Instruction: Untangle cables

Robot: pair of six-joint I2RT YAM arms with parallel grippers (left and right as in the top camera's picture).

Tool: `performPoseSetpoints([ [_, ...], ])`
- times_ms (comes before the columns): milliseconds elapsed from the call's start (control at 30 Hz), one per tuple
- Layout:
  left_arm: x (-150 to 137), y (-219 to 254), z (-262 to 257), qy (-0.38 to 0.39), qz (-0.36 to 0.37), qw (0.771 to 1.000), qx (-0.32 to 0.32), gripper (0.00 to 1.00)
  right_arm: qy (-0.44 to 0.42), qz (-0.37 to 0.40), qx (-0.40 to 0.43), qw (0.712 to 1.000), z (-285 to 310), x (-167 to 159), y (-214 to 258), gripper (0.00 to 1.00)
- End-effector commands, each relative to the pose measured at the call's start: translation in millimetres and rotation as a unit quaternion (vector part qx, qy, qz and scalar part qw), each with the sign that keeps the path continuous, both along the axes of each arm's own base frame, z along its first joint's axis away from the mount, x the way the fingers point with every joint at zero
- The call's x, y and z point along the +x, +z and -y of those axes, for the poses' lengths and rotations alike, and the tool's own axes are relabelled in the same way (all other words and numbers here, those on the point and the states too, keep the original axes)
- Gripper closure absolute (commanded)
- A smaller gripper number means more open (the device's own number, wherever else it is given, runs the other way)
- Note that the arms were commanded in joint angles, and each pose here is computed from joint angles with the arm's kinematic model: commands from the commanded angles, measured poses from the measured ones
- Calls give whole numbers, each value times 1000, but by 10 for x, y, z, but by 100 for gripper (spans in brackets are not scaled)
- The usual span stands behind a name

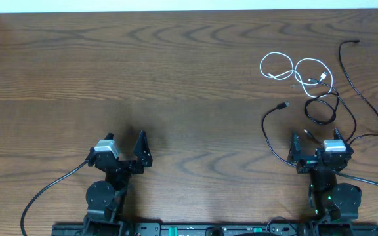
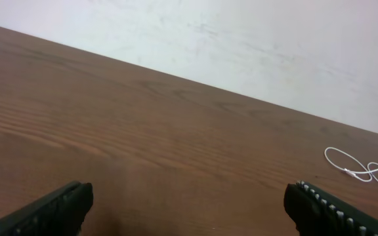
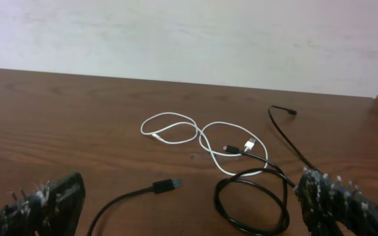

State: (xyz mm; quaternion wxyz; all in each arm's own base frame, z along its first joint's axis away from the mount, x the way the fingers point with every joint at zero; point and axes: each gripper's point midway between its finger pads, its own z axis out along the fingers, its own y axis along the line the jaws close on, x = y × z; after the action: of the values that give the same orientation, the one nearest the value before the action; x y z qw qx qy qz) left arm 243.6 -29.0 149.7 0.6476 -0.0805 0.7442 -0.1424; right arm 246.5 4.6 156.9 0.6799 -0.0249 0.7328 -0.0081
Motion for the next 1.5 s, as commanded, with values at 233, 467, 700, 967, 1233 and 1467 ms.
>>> performPoseSetpoints([
  [233,-7,-181,-36,9,-27,1000,10,2,3,0,4,1000,-15,-4,-2,1],
  [467,-7,-181,-37,9,-27,1000,10,2,3,0,4,1000,-14,-4,-2,1],
  [700,-7,-181,-36,9,-27,1000,10,2,3,0,4,1000,-14,-4,-2,1],
  [967,-7,-181,-36,9,-27,1000,10,2,3,0,4,1000,-15,-4,-2,1],
  [1233,-7,-181,-36,9,-27,1000,10,2,3,0,4,1000,-14,-4,-2,1],
  [1467,-7,-181,-36,9,-27,1000,10,2,3,0,4,1000,-15,-4,-2,1],
])
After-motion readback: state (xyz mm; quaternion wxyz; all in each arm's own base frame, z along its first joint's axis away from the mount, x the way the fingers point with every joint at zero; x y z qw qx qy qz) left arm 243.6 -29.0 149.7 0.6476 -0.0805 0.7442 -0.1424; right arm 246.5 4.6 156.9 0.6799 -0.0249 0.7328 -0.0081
